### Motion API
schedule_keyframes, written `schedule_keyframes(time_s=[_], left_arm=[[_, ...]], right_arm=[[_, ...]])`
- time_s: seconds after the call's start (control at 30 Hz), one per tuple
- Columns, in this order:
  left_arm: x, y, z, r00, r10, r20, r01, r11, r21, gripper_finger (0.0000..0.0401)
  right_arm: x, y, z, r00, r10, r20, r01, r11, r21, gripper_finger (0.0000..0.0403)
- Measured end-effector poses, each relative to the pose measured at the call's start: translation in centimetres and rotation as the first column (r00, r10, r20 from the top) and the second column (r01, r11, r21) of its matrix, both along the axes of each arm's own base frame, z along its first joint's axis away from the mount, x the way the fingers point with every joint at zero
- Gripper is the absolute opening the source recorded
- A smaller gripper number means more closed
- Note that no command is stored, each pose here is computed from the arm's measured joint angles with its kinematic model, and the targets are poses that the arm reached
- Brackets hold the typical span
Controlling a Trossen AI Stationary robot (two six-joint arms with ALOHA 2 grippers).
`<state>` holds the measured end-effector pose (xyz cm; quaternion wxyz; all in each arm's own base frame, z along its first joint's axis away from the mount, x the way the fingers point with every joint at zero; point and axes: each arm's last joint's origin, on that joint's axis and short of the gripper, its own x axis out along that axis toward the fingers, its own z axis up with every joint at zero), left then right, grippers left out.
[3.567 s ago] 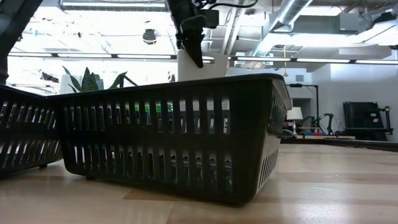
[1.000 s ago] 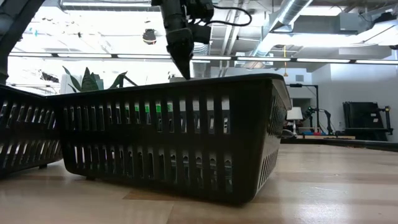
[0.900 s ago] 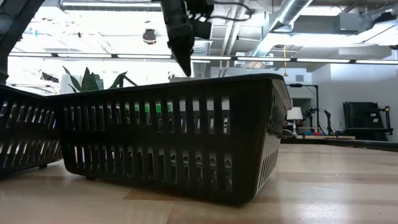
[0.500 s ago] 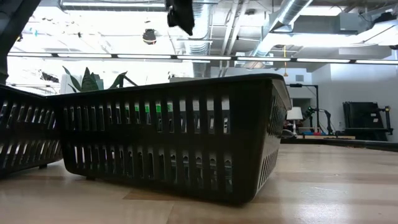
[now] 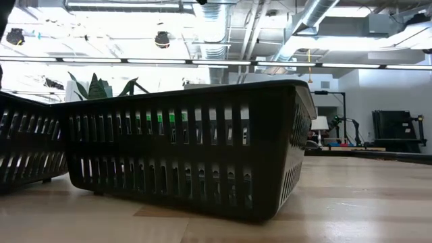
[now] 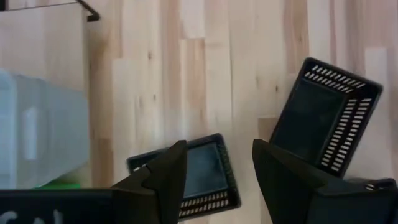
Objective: Stack baskets on shelf by color
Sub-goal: Put the top black bin on the shelf
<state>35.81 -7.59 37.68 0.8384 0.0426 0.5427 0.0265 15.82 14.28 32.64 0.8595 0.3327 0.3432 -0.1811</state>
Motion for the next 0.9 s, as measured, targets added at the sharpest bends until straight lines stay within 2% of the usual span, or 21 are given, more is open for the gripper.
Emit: schedule_keyframes(time_s=[0.17, 0.3, 0.4, 0.7, 0.9], left_arm=[[0.4, -2.8, -5.0, 0.999, 0.026, -0.033, -0.022, 0.994, 0.105, 0.0172], [0.8, -2.8, -9.3, 0.996, 0.031, -0.089, -0.026, 0.998, 0.055, 0.0172], [1.3, -2.5, -11.6, 0.997, 0.028, -0.074, -0.029, 1.0, -0.008, 0.0172], [1.1, -2.1, -15.5, 0.993, 0.074, -0.094, -0.085, 0.99, -0.114, 0.0172], [0.3, -1.9, -17.1, 0.981, 0.12, -0.154, -0.139, 0.984, -0.116, 0.0172]], right_arm=[[0.0, 0.0, 0.0, 1.0, 0.004, 0.001, -0.004, 1.0, -0.005, 0.0118], [0.0, 0.0, 0.0, 1.0, 0.005, 0.002, -0.005, 1.0, -0.004, 0.0118], [0.0, 0.0, 0.0, 1.0, 0.005, 0.004, -0.005, 1.0, -0.001, 0.0118], [0.0, 0.1, 0.0, 1.0, 0.023, -0.011, -0.023, 1.0, 0.016, 0.0118], [0.0, 0.1, 0.0, 0.999, 0.048, -0.017, -0.048, 0.999, -0.009, 0.0118]])
